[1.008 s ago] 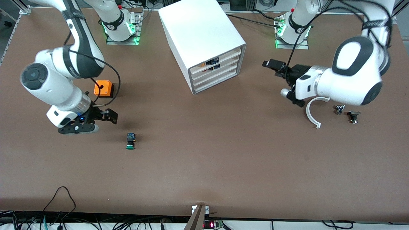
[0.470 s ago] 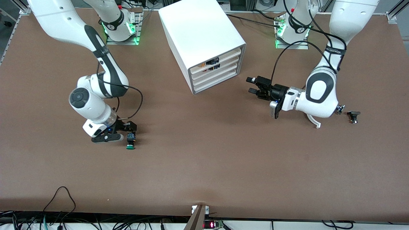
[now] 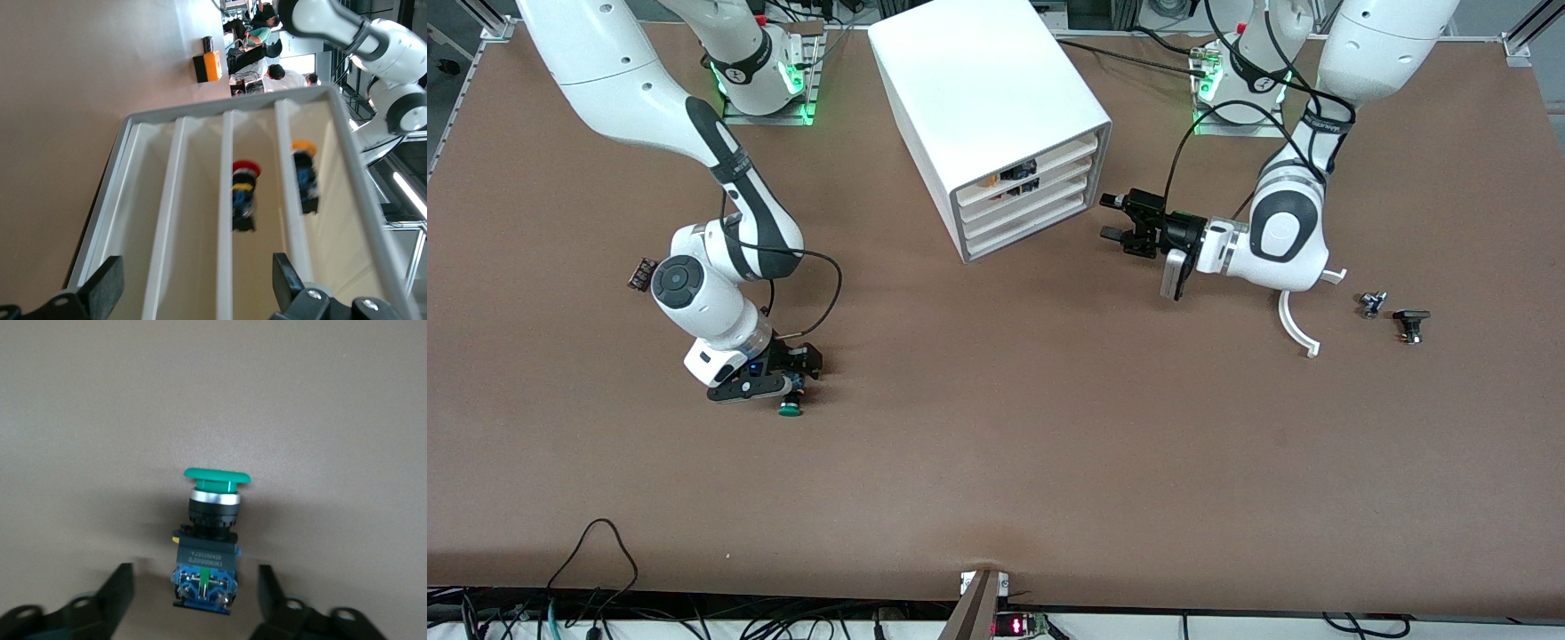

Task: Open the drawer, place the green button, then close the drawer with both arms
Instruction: 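Grasp the green button with the right gripper while the left gripper reaches the drawer, then lift the green button with the right gripper while the left gripper grips the drawer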

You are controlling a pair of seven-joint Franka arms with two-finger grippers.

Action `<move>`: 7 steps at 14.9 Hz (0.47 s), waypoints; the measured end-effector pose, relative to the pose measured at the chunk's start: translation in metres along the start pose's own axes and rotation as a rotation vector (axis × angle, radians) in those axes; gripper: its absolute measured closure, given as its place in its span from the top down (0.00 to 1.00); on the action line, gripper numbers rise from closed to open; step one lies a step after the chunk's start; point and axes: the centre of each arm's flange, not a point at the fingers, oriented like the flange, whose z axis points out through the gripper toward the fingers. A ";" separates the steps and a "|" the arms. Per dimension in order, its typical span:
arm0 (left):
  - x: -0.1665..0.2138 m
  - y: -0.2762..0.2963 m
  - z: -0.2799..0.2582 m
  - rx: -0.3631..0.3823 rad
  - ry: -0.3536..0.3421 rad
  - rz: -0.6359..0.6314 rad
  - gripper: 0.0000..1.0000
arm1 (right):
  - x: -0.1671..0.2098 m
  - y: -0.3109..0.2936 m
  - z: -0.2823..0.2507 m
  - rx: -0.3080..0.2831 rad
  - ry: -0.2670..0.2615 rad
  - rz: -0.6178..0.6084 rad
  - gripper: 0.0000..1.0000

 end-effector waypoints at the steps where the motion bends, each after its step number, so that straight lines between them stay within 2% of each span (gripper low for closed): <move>1: -0.008 -0.004 0.004 0.000 0.001 0.000 0.96 | 0.001 0.000 -0.001 0.000 0.002 0.000 0.65; 3: -0.016 -0.010 0.012 -0.007 0.016 0.009 0.96 | 0.001 0.000 -0.001 0.000 0.003 0.000 0.45; 4: -0.020 -0.014 0.016 -0.011 0.032 0.018 0.92 | 0.002 0.000 -0.002 0.000 0.004 0.000 0.41; 7: -0.036 -0.034 0.043 -0.021 0.087 0.051 0.92 | 0.002 0.000 -0.002 0.000 0.004 -0.001 0.41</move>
